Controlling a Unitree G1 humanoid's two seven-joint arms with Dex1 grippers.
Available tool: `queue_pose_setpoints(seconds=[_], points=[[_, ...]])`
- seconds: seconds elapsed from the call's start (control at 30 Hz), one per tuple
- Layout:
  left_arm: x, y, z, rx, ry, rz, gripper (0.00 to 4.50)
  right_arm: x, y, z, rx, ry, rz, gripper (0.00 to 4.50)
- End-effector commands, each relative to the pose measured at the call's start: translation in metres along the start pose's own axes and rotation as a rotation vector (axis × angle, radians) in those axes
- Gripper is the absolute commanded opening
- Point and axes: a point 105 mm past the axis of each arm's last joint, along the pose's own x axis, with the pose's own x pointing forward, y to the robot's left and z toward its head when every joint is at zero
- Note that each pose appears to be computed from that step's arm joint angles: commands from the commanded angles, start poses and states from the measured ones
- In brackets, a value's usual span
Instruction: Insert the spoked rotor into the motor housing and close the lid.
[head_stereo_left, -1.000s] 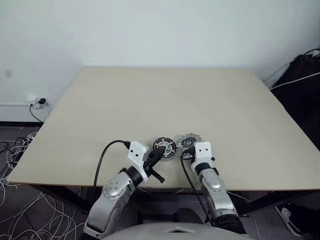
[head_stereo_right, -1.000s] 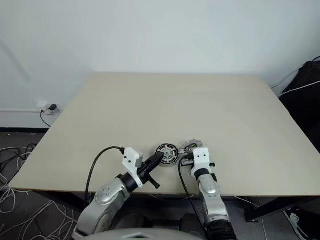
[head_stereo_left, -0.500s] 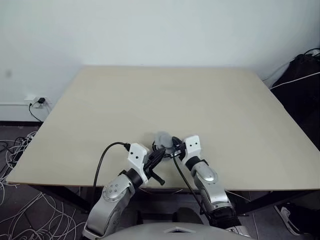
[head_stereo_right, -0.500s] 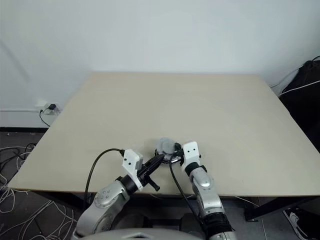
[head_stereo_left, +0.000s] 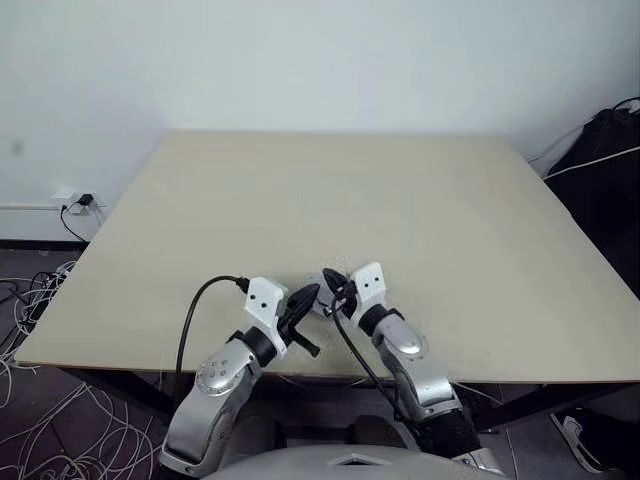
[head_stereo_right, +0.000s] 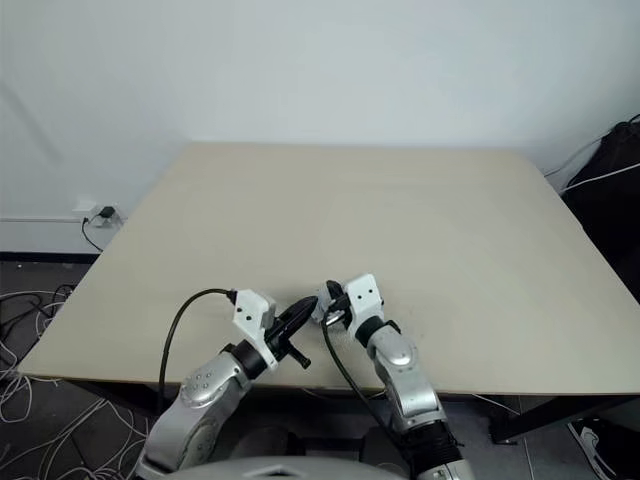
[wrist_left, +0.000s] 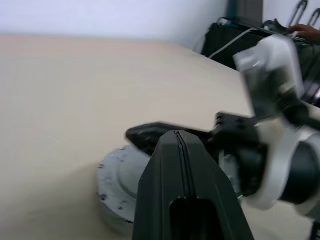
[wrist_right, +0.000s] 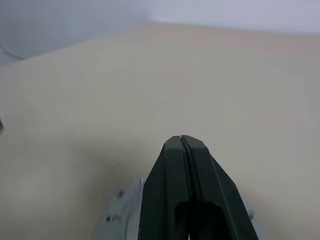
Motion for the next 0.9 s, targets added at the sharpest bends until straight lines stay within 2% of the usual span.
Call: queue_pose_setpoints(seconds=[0.03, 0.2, 0.23, 0.3, 0.53, 0.9], points=[[-0.012, 0.013, -0.007, 0.062, -0.020, 0.042, 0.00, 0.005, -0.002, 0.032, -0.046, -0.048, 0.037, 0.03], [-0.025, 0.021, -0.019, 0.115, -0.003, 0.040, 0.00, 0.007, 0.000, 0.026, -0.127, 0.076, 0.125, 0.03], [-0.026, 0.022, -0.021, 0.122, 0.000, 0.035, 0.00, 0.006, 0.001, 0.023, -0.150, 0.111, 0.150, 0.20], [-0.027, 0.026, -0.024, 0.125, 0.001, 0.028, 0.00, 0.004, 0.003, 0.015, -0.179, 0.174, 0.194, 0.67], [-0.027, 0.024, -0.032, 0.116, 0.017, -0.017, 0.00, -0.001, 0.003, 0.008, -0.234, 0.263, 0.226, 2.94], [-0.028, 0.022, -0.047, 0.099, 0.043, -0.059, 0.00, -0.008, -0.009, 0.014, -0.305, 0.393, 0.228, 2.94]])
